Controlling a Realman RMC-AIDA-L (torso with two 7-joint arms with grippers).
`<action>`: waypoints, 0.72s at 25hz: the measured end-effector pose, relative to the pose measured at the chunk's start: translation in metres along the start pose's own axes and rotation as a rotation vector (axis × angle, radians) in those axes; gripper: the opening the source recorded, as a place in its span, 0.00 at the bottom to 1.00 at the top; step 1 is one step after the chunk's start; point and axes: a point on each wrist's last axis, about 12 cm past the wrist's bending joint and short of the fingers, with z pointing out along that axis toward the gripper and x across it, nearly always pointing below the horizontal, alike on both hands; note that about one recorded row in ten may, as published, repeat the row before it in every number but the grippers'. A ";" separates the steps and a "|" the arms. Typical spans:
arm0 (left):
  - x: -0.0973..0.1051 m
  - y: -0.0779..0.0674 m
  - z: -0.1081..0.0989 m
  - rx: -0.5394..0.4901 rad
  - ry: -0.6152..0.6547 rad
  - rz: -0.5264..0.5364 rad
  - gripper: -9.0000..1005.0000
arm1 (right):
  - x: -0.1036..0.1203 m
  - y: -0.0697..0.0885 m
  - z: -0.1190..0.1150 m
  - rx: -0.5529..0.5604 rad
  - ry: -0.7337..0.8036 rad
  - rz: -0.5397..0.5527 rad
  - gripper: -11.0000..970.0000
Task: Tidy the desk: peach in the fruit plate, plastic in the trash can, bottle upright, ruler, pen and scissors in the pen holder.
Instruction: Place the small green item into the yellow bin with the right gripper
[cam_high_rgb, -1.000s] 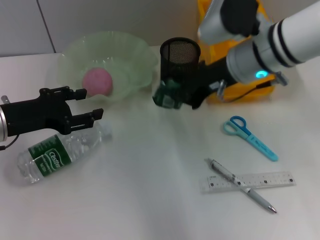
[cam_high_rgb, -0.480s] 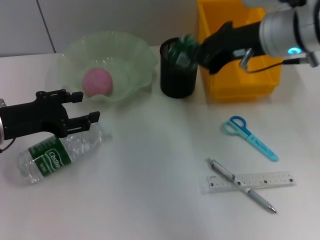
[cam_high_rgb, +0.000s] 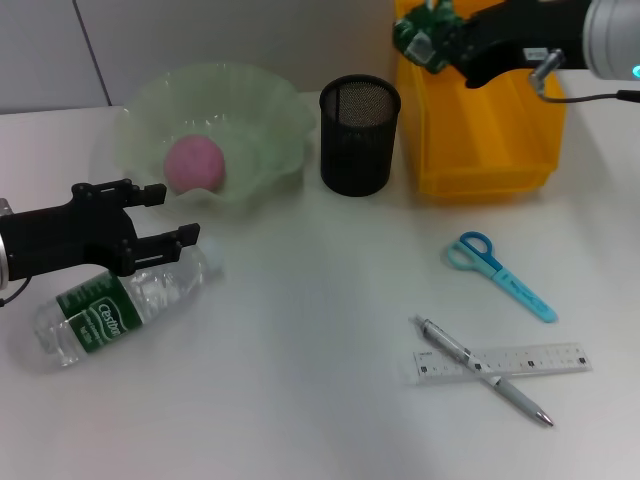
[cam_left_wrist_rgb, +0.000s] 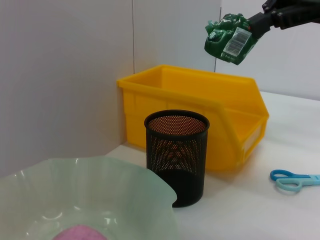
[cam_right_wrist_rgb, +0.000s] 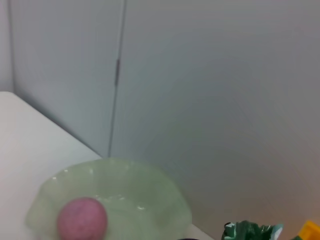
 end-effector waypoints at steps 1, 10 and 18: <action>0.000 0.000 0.000 0.000 0.000 0.000 0.70 | 0.002 -0.003 -0.001 0.012 -0.001 0.010 0.02; 0.000 0.000 0.000 0.000 -0.001 -0.004 0.70 | 0.027 -0.025 -0.014 0.107 0.016 0.121 0.04; -0.002 0.001 0.002 -0.007 0.000 -0.001 0.70 | 0.046 -0.040 -0.012 0.152 0.038 0.191 0.05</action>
